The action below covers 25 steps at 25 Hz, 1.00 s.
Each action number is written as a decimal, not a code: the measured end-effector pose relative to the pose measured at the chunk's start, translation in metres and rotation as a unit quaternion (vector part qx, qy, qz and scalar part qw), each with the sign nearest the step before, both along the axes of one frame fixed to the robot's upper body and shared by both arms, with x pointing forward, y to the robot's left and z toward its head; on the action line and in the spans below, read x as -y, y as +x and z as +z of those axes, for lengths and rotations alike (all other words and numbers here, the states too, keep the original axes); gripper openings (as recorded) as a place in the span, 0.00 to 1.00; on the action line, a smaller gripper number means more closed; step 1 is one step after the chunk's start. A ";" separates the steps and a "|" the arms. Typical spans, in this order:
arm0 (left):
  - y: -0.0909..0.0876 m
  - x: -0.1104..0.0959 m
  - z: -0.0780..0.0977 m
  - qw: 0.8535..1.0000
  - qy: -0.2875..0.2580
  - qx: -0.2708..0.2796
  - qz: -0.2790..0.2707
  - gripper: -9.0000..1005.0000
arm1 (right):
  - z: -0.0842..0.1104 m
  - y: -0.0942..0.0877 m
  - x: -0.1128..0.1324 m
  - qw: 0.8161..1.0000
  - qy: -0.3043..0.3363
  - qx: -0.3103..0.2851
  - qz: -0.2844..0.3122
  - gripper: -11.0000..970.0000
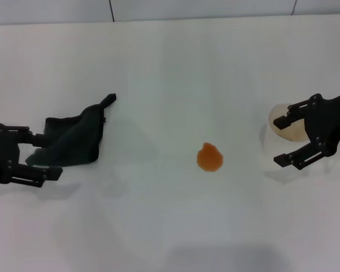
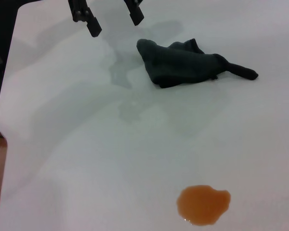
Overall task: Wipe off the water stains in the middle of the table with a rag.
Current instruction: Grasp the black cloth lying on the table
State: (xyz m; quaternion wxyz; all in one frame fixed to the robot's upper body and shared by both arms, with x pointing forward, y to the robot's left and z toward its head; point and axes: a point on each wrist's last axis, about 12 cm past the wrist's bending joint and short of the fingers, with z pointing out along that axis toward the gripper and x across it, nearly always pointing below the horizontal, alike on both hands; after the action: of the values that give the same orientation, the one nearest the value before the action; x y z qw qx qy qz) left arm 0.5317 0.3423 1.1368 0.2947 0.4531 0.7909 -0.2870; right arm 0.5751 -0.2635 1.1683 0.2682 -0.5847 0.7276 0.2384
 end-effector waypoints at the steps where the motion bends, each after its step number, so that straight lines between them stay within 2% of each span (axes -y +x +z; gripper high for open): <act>1: 0.000 -0.001 0.002 1.000 0.004 -0.002 0.000 0.87 | 0.000 0.000 0.001 1.000 0.000 -0.001 0.000 0.87; 8: 0.000 -0.012 0.012 1.000 0.023 -0.014 0.011 0.87 | 0.000 -0.005 0.003 1.000 0.001 -0.011 0.006 0.87; 16: 0.012 -0.019 0.025 0.993 0.096 -0.045 0.046 0.87 | 0.001 -0.004 -0.001 1.000 0.002 -0.012 0.010 0.87; 20: 0.026 -0.014 0.024 0.989 0.115 -0.042 0.082 0.87 | 0.001 -0.004 -0.003 1.000 0.003 -0.012 0.011 0.87; 25: 0.040 0.005 0.014 0.984 0.136 -0.065 0.093 0.87 | 0.001 -0.003 -0.005 1.000 0.005 -0.011 0.015 0.87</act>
State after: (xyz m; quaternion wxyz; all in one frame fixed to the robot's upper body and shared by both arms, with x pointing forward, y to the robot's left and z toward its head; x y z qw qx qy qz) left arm 0.5714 0.3371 1.1511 0.2037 0.3941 0.8785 -0.1774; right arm 0.5717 -0.2580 1.1692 0.2596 -0.5920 0.7202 0.2520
